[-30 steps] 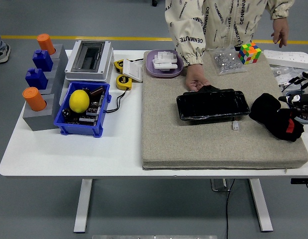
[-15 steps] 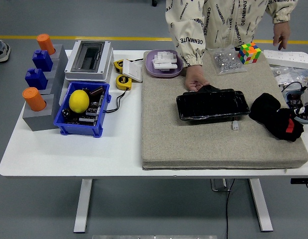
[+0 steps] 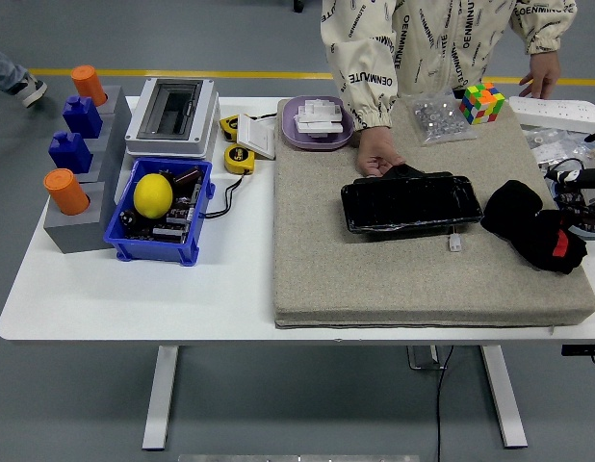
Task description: Pick the rag up,wipe the panel,place it on the desk
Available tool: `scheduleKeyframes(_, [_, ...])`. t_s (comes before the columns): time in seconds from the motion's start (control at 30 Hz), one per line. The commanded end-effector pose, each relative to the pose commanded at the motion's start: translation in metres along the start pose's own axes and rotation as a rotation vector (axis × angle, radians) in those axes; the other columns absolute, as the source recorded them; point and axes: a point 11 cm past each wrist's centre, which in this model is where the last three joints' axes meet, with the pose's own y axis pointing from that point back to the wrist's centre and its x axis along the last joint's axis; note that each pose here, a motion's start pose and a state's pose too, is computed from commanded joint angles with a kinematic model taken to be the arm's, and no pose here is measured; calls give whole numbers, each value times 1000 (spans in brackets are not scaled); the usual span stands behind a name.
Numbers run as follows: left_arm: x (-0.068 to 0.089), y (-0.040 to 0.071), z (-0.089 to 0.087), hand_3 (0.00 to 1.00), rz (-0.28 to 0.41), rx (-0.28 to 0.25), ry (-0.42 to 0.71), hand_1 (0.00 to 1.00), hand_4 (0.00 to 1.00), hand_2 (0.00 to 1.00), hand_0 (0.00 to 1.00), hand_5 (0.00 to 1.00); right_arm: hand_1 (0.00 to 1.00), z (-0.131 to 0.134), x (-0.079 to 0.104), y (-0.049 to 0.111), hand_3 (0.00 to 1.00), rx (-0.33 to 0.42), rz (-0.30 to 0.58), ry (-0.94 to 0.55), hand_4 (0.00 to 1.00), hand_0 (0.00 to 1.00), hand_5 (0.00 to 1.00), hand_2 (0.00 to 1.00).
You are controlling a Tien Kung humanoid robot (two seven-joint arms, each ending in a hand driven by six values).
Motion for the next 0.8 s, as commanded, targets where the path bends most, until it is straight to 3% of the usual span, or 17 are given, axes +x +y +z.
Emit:
scheduleKeyframes(0.47, [0, 0, 3, 560, -1, -6, -3, 636, 633, 635, 605, 441, 678, -2, -33, 13, 748, -49, 144, -443, 998, 717, 710, 745])
scheduleKeyframes(0.8, [0, 0, 0, 560, -1, -1, -1, 636, 633, 635, 605, 441, 678, -1, -54, 14, 739, -15, 167, -491, 998, 719, 696, 731])
